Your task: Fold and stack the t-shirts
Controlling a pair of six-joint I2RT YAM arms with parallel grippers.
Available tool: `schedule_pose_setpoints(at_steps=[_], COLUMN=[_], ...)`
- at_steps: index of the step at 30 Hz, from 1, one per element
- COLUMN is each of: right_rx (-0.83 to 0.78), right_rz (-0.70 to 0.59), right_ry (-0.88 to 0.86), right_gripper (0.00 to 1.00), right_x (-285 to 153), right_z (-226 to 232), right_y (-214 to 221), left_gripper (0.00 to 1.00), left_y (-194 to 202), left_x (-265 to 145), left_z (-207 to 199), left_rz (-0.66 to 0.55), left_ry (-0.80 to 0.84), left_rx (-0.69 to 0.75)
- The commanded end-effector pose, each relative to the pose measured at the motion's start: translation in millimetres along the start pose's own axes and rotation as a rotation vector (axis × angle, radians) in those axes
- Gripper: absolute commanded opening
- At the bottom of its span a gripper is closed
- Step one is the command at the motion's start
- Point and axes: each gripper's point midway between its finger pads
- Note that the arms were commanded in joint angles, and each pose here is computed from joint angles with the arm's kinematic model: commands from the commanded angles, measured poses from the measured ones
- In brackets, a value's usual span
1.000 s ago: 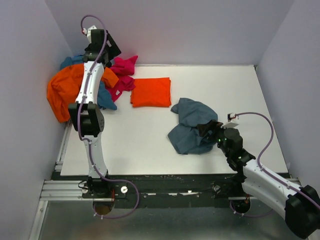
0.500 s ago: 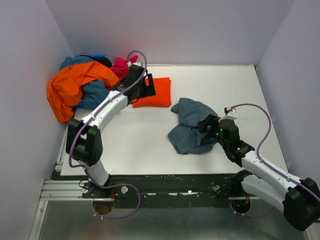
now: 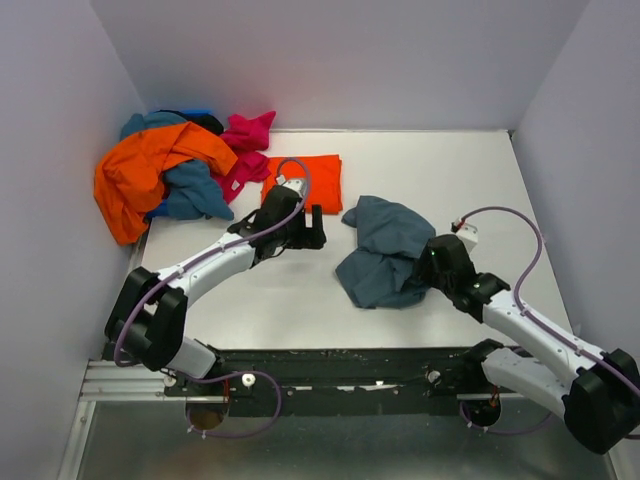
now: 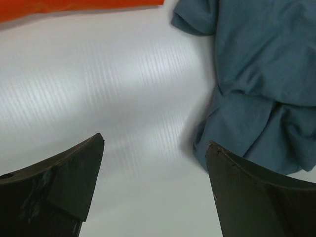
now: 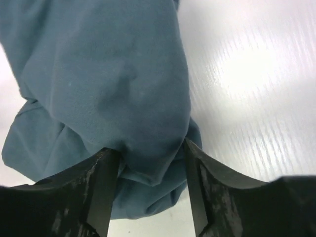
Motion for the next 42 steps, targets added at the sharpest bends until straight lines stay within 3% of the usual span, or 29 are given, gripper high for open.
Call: schedule_pose_setpoints(at_steps=[1,5,8,14,18,23,26,29,30,32,33,39,42], right_rx=[0.003,-0.04,-0.096,-0.24,-0.248,-0.171,-0.03,0.023,0.006,-0.015,-0.03,-0.083,0.013], right_rz=[-0.007,-0.078,-0.14,-0.185,-0.217,-0.453,-0.552,-0.516,-0.471,-0.372,-0.318,-0.096,-0.033], right_ry=[0.094,0.043,-0.034,-0.668,-0.877,-0.778,-0.414,-0.179,-0.151,-0.108,-0.096,-0.067,0.113], right_gripper=[0.5,0.16,0.01,0.01,0.01,0.01,0.01,0.09,0.21,0.67,0.75,0.76,0.72], right_x=[-2,-17,-40,-138,-209,-260,-234,-197,-184,-160,-151,-116,-106], right_z=[-7,17,40,155,193,174,114,73,69,63,60,38,0], right_y=[-11,-50,-85,-129,-163,-228,-254,-238,-226,-199,-184,-111,-83], left_gripper=[0.95,0.93,0.89,0.89,0.9,0.92,0.94,0.95,0.95,0.95,0.95,0.95,0.95], left_y=[-17,-13,-9,-10,-22,-34,-36,-32,-30,-25,-21,-12,-5], left_x=[-9,-4,0,-15,-29,-54,-65,-65,-63,-57,-54,-46,-48], left_z=[-45,-66,-79,-92,-75,-61,-61,-68,-71,-76,-77,-86,-99], left_rz=[-0.12,-0.144,-0.133,-0.234,-0.326,-0.448,-0.491,-0.475,-0.461,-0.429,-0.41,-0.348,-0.317], left_ry=[0.233,0.326,0.389,0.491,0.398,0.335,0.351,0.39,0.407,0.435,0.445,0.489,0.518], left_rx=[0.082,0.125,0.146,0.191,0.184,0.164,0.166,0.173,0.176,0.18,0.18,0.184,0.205])
Point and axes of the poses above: each gripper's point midway between its finger pads, its own x axis out along the fingers, its own z axis along the line the jaws close on, y = z × x, and after that the axes turned 5 degrees about x, right-handed
